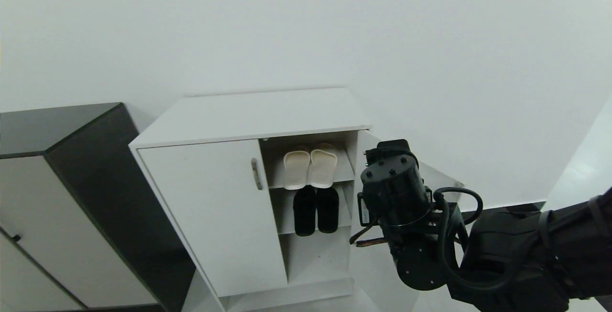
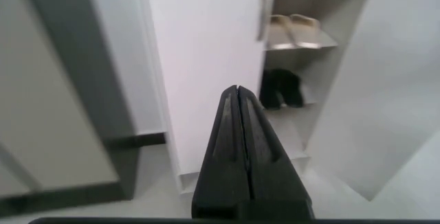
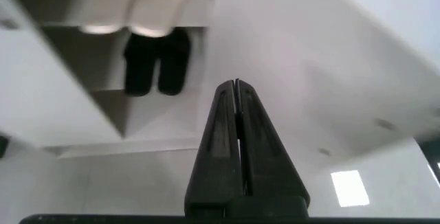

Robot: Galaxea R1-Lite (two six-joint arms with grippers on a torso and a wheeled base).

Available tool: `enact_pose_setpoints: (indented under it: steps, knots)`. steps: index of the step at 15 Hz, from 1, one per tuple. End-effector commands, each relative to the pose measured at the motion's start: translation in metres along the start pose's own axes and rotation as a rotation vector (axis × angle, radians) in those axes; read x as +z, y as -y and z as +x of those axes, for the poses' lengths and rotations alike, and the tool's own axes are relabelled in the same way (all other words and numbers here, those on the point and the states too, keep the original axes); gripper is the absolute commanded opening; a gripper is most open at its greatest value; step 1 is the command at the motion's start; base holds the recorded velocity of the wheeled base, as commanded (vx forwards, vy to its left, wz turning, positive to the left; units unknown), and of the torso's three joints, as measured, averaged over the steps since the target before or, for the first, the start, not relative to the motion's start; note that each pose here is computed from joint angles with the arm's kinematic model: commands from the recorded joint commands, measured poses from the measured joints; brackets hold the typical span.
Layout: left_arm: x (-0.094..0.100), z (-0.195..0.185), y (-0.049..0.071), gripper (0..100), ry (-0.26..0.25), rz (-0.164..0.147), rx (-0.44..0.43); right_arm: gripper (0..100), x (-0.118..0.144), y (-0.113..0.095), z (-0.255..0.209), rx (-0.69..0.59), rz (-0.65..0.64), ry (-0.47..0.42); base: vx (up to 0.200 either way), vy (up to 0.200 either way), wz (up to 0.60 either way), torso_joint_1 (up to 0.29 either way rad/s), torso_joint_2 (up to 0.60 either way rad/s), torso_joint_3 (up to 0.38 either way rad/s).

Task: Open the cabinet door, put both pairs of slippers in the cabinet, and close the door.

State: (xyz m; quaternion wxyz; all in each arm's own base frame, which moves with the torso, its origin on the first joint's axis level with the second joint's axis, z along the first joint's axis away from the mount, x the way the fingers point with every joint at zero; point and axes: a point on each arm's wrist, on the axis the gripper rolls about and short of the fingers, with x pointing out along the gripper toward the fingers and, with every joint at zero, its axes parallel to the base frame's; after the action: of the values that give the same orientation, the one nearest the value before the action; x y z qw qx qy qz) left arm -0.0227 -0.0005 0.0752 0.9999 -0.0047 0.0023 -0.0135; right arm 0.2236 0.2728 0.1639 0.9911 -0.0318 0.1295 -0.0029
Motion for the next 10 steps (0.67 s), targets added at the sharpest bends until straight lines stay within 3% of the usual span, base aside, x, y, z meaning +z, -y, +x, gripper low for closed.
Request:
enact_pose_setpoints:
  steps: [1,6,8,10]
  knots:
    - [0.000,0.000,0.000,0,0.000,0.000,0.001,0,0.010,0.002,-0.005,0.013,0.038,0.030,0.000,0.000,0.00,0.000,0.00,0.000]
    - [0.000,0.000,0.000,0,0.000,0.000,-0.001,0,0.014,0.002,-0.012,0.140,0.060,0.146,0.000,0.000,0.00,0.000,0.00,0.000]
    - [0.000,0.000,0.000,0,0.000,0.000,0.001,0,0.030,0.007,-0.002,0.110,0.076,0.170,0.000,0.000,0.00,0.000,0.00,0.000]
    - [0.000,0.000,0.000,0,0.000,0.000,0.001,0,0.047,0.014,0.011,0.062,0.058,0.137,0.000,0.000,0.00,0.000,0.00,0.000]
